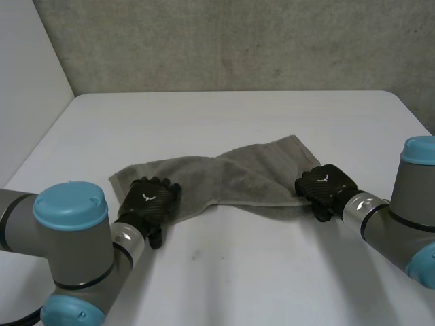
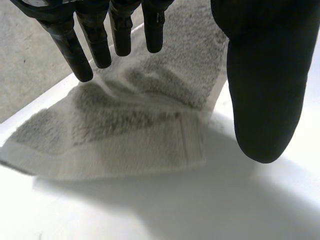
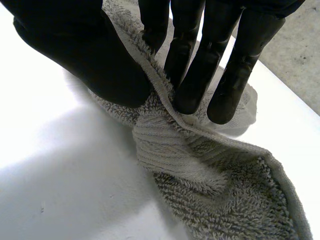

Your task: Fold the towel.

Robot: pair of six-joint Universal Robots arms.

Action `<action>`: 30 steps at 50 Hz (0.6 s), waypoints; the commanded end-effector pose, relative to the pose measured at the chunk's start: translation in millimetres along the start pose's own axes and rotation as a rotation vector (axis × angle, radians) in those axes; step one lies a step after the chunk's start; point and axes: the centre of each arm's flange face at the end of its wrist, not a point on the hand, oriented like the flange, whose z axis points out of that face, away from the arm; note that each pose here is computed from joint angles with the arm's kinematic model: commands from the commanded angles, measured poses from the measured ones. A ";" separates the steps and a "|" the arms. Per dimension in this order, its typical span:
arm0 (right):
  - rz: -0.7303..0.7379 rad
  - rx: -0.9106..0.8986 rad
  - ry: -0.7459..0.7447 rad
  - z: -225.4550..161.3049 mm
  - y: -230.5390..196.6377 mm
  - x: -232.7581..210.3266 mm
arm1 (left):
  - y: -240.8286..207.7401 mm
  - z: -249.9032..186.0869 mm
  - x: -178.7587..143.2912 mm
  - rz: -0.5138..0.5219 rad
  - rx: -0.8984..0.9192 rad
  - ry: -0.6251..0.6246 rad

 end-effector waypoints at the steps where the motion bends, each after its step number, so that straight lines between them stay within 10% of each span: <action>1: 0.000 -0.002 0.000 0.4 0.6 -0.2 | 5.7 2.6 -2.7 0.009 -0.003 -0.051; 30: -0.024 0.047 0.067 -0.8 -16.3 17.8 | -9.3 27.4 -11.7 0.148 0.188 -0.145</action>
